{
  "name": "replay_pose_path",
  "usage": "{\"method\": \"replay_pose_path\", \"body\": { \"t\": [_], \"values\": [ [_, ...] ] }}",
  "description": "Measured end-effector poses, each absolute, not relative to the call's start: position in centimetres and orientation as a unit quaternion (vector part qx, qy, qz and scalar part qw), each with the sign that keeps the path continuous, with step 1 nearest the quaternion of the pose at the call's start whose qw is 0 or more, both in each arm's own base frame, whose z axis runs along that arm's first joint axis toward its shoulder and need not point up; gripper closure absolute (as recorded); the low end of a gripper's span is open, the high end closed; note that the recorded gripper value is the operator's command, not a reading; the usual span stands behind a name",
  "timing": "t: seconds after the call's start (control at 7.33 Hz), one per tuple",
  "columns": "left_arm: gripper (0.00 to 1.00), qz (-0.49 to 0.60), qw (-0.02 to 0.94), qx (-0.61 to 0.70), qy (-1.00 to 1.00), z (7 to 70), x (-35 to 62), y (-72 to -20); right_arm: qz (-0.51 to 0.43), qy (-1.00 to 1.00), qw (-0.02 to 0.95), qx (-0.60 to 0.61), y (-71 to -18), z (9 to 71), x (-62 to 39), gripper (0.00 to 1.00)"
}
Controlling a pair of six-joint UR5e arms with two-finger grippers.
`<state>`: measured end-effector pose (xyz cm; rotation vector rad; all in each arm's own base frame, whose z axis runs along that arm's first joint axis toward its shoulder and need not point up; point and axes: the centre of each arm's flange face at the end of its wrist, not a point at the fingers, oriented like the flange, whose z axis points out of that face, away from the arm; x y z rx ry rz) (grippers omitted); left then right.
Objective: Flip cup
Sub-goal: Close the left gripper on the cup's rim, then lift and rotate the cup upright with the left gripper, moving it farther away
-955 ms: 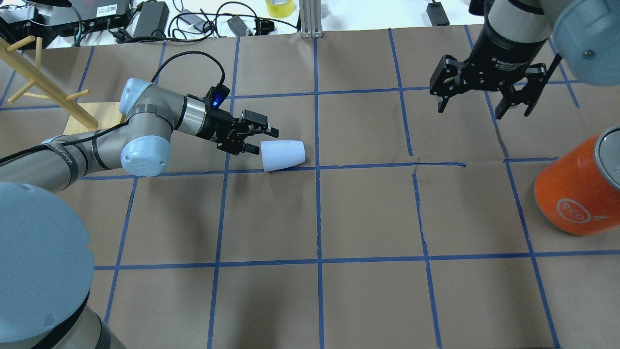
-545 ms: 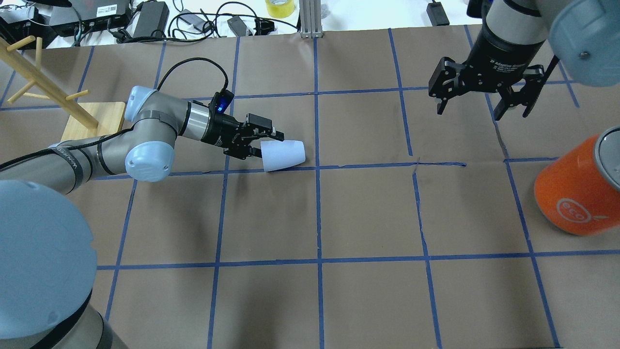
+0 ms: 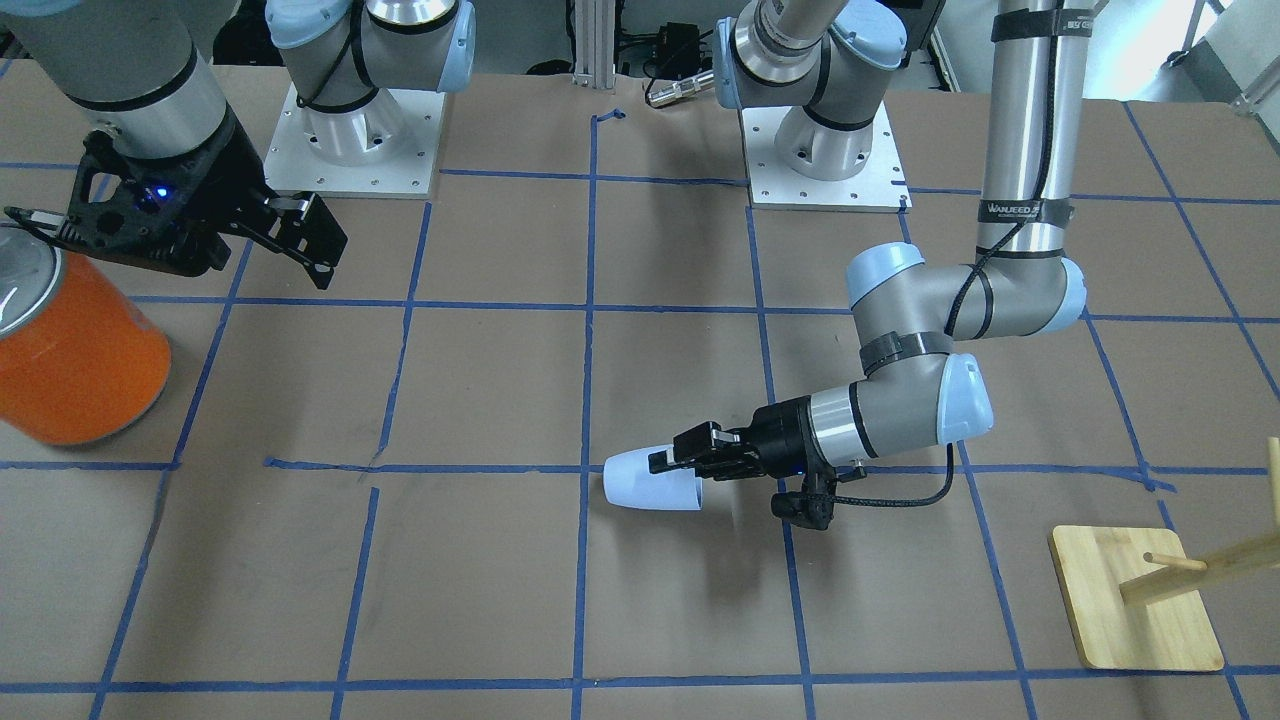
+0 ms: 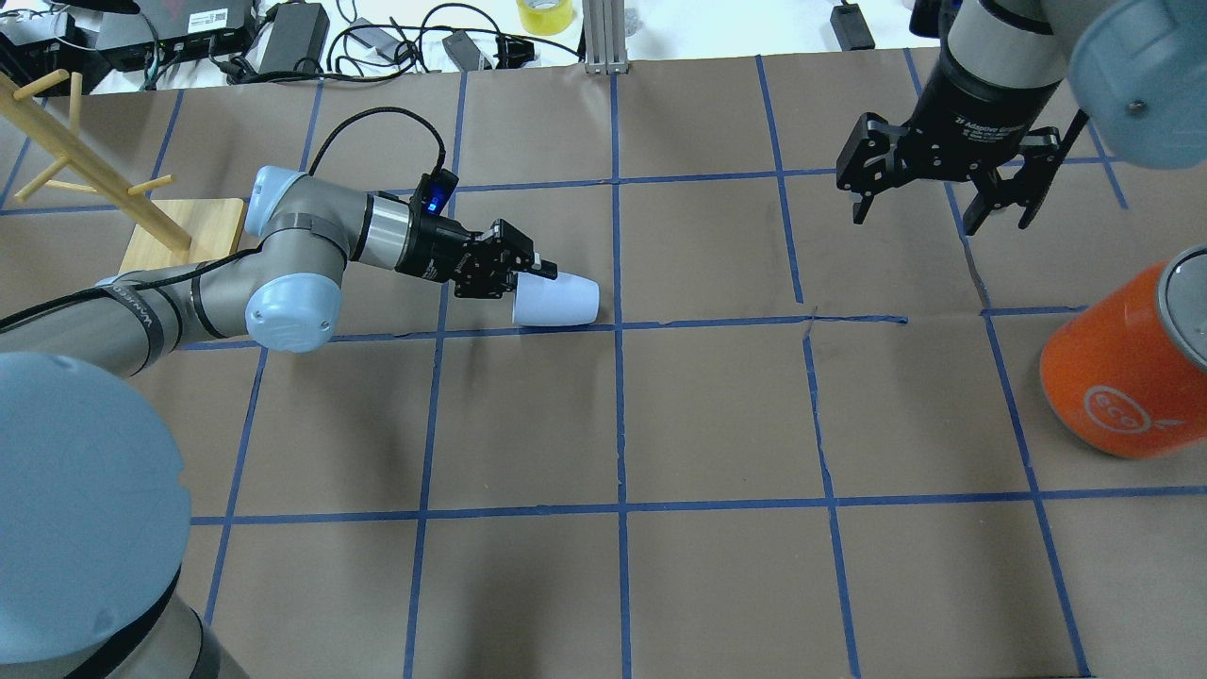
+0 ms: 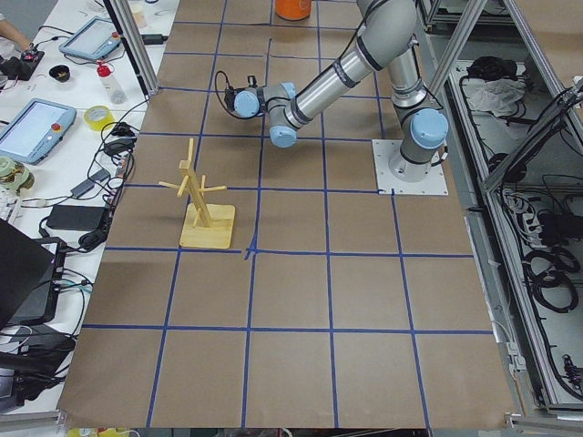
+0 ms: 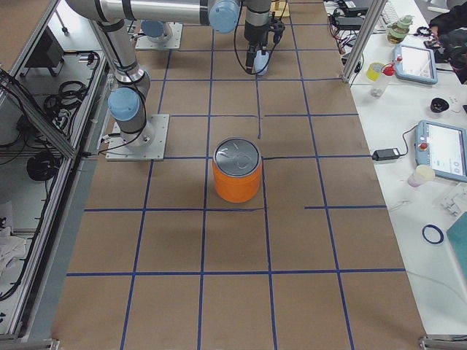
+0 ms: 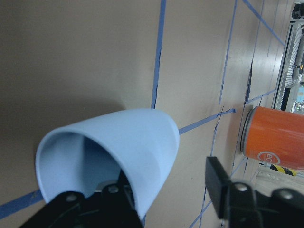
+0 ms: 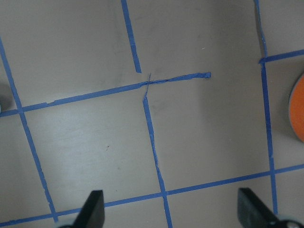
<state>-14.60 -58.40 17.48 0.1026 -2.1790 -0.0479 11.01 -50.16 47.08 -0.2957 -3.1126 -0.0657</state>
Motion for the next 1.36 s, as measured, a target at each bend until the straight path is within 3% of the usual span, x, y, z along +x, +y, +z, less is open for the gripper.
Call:
{"method": "replay_pose_path", "body": {
  "t": [0.82,1.36],
  "values": [
    [1.0,-0.016,0.438,0.104,-0.893,22.7,-14.3,-59.5,-0.023,-0.995,0.002,-0.093,-49.9,47.2,11.6,0.0],
    [1.0,0.059,0.139,0.051,-0.987,27.8,-12.7,-61.9,-0.024,-0.995,0.001,-0.093,-49.9,47.0,11.7,0.0]
  ]
}}
